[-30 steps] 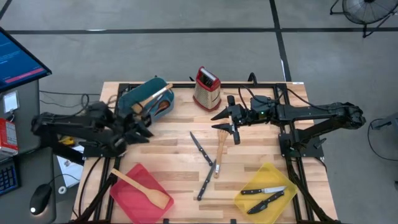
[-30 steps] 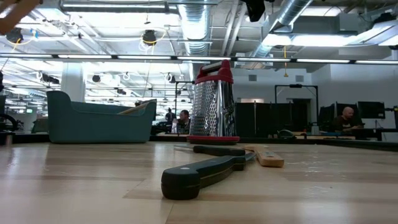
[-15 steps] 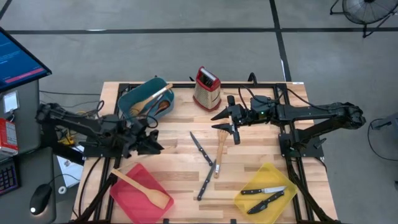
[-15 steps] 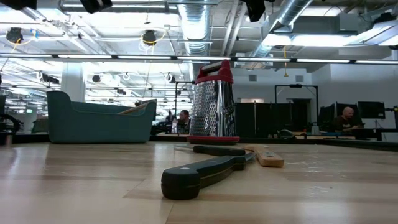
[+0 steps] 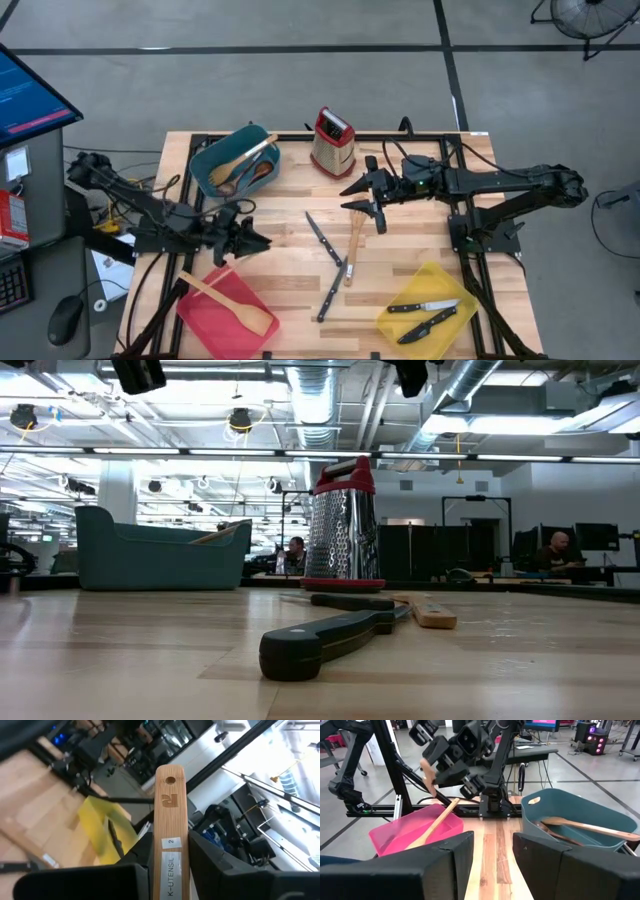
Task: Pick & Place Kitchen Items
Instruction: Put the brown wooden spatula into the pink bin
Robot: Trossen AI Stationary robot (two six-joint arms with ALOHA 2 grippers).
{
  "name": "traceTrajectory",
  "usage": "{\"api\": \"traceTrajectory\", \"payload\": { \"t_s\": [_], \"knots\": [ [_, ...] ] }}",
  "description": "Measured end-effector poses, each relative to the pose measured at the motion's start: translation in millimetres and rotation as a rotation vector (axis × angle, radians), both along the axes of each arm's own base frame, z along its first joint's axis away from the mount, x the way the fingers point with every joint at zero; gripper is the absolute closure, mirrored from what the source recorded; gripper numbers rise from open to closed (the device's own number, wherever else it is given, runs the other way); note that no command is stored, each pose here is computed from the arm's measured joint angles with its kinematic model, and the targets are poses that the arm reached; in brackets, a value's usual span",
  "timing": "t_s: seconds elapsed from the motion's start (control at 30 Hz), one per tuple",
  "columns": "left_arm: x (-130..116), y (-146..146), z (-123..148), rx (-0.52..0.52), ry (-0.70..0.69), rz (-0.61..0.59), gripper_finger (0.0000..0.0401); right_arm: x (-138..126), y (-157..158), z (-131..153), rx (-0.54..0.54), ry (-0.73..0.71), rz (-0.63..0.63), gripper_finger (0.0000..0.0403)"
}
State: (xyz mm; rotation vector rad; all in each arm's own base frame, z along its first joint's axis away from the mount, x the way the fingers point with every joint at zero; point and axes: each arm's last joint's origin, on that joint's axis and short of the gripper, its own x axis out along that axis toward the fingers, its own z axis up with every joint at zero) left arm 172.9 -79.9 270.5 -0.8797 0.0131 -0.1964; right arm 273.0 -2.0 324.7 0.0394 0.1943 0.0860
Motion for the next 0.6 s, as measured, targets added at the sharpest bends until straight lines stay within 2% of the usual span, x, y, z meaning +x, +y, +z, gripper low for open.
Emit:
{"api": "traceTrajectory", "payload": {
  "t_s": [0.2,0.37,0.5,0.6],
  "knots": [
    [6,-11,-13,0.011,0.083,-0.036,0.0331,0,0,0,0.0,0.0,0.0,0.0255],
    [14,-18,-28,0.16,0.138,-0.044,0.033,0,0,0,0.0,0.0,0.0,0.0255],
    [19,-19,-36,0.277,0.154,-0.005,0.0333,0,0,0,0.011,0.001,-0.002,0.0255],
    [20,-23,-38,0.334,0.147,-0.082,0.033,0,0,0,0.03,0.003,-0.006,0.0255]
  ]
}}
